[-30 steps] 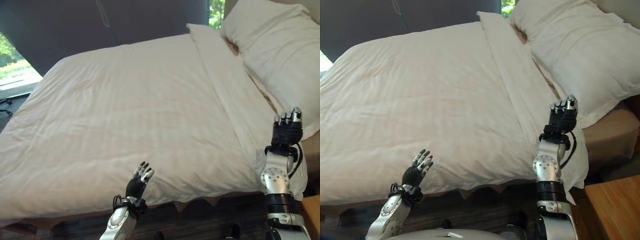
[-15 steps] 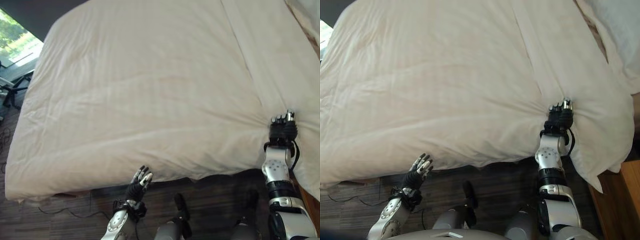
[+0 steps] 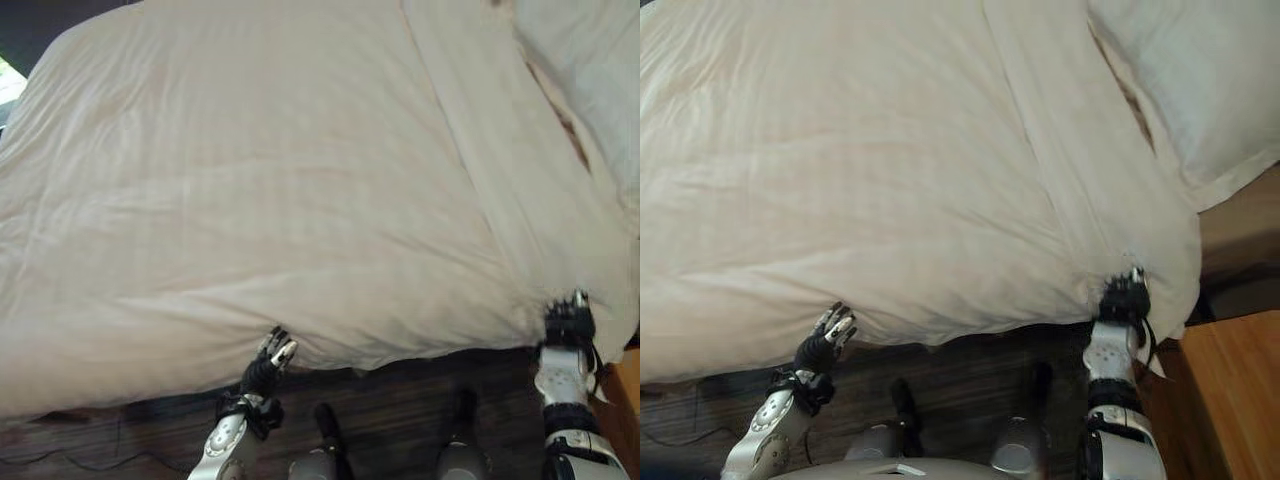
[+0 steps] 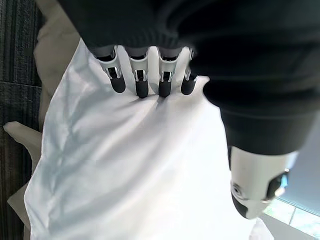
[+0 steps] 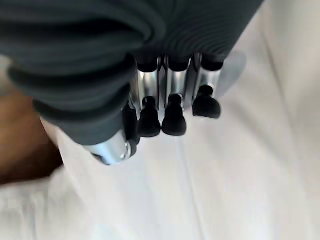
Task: Making the bed.
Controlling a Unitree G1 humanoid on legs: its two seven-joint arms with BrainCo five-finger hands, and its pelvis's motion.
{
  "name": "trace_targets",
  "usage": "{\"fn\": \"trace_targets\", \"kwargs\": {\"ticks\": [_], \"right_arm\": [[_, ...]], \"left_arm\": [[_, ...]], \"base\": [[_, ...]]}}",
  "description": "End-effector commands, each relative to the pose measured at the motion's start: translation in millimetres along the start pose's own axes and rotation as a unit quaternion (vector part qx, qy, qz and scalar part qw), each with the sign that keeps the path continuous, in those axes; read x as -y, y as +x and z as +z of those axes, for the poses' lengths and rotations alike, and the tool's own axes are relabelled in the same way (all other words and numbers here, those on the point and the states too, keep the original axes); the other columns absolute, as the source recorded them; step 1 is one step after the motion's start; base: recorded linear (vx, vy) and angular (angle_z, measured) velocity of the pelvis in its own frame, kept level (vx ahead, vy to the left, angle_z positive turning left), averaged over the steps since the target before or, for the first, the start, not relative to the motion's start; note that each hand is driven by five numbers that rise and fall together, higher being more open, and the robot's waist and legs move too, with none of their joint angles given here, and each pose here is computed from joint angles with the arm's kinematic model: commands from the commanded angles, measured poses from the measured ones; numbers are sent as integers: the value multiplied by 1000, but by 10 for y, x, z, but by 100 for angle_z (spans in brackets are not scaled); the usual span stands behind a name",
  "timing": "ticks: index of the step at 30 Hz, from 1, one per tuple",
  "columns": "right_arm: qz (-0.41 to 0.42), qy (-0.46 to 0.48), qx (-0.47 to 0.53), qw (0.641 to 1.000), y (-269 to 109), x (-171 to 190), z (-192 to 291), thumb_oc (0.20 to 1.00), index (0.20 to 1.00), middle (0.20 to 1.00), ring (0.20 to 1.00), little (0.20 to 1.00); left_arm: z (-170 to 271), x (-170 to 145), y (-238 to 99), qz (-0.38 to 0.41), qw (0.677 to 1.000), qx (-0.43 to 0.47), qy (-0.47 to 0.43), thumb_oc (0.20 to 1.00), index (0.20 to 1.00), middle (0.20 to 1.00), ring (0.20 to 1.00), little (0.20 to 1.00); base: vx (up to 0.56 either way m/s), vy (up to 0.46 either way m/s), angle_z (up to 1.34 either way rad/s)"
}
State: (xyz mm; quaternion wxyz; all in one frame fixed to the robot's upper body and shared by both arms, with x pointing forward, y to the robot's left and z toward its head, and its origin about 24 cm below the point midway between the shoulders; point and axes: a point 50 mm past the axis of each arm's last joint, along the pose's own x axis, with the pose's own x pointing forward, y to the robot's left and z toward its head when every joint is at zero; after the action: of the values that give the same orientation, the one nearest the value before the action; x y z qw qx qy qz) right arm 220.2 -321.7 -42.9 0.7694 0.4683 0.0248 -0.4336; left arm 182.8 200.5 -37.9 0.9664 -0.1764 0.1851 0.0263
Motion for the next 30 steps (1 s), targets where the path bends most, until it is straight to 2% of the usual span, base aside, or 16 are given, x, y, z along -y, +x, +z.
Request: {"fn": "trace_targets", "kwargs": {"ticks": [1, 3, 4, 5, 7, 8, 9, 11, 14, 19, 24, 28, 30], "right_arm": [[-55, -89, 45, 994, 8, 412, 437, 200, 200, 200, 200, 200], [-79, -201, 46, 975, 10, 540, 593, 200, 200, 200, 200, 200], [-79, -255, 37, 963, 9, 559, 610, 570, 570, 570, 570, 570], [-68, -326, 34, 942, 17, 543, 673, 1000, 1000, 1000, 1000, 1000], [-43, -407, 41, 911, 16, 431, 671, 1000, 1000, 1000, 1000, 1000], [8, -428, 50, 902, -20, 230, 571, 1000, 1000, 1000, 1000, 1000], [7, -428, 49, 902, -27, 235, 563, 1000, 1000, 1000, 1000, 1000], [65, -439, 47, 895, -92, 29, 387, 1000, 1000, 1000, 1000, 1000], [146, -471, 50, 868, -240, -240, 145, 1000, 1000, 1000, 1000, 1000], [228, -501, 57, 833, -399, -491, -58, 1000, 1000, 1000, 1000, 1000], [279, -496, 46, 821, -513, -588, -200, 1000, 1000, 1000, 1000, 1000], [330, -432, -25, 839, -650, -609, -474, 1000, 1000, 1000, 1000, 1000], [351, -434, -55, 828, -716, -602, -595, 1000, 1000, 1000, 1000, 1000]], "left_arm": [[263, 267, 99, -57, 996, 65, 10, 1000, 1000, 1000, 1000, 1000], [255, 258, 76, -63, 996, 60, 28, 1000, 1000, 1000, 1000, 1000], [241, 263, 55, -67, 995, 58, 33, 1000, 1000, 1000, 1000, 1000], [249, 258, 36, -74, 995, 58, 41, 1000, 1000, 1000, 1000, 1000], [220, 241, -8, -73, 995, 52, 41, 1000, 1000, 1000, 1000, 1000], [187, 212, -44, -65, 996, 45, 40, 1000, 1000, 1000, 1000, 1000], [186, 207, -48, -64, 996, 44, 41, 1000, 1000, 1000, 1000, 1000], [141, 202, -81, -59, 997, 33, 30, 1000, 1000, 1000, 1000, 1000], [122, 211, -133, -62, 997, 26, 26, 1000, 1000, 1000, 1000, 1000], [295, 258, -235, -93, 992, 54, 61, 1000, 1000, 1000, 1000, 1000], [511, 237, -296, -89, 984, 106, 113, 1000, 1000, 1000, 1000, 1000], [625, 175, -310, -67, 975, 135, 163, 1000, 1000, 1000, 1000, 1000], [640, 126, -295, -51, 971, 140, 188, 1000, 1000, 1000, 1000, 1000]], "base": [[34, -5, -6], [-9, 8, -4], [0, 0, 0], [0, 0, 0], [8, 13, -3], [0, 0, 0], [1, 26, -3], [3, 16, -6], [-4, 5, 4], [-15, 10, 10], [-10, 6, 7], [-20, 4, 6], [-3, 5, 8]]}}
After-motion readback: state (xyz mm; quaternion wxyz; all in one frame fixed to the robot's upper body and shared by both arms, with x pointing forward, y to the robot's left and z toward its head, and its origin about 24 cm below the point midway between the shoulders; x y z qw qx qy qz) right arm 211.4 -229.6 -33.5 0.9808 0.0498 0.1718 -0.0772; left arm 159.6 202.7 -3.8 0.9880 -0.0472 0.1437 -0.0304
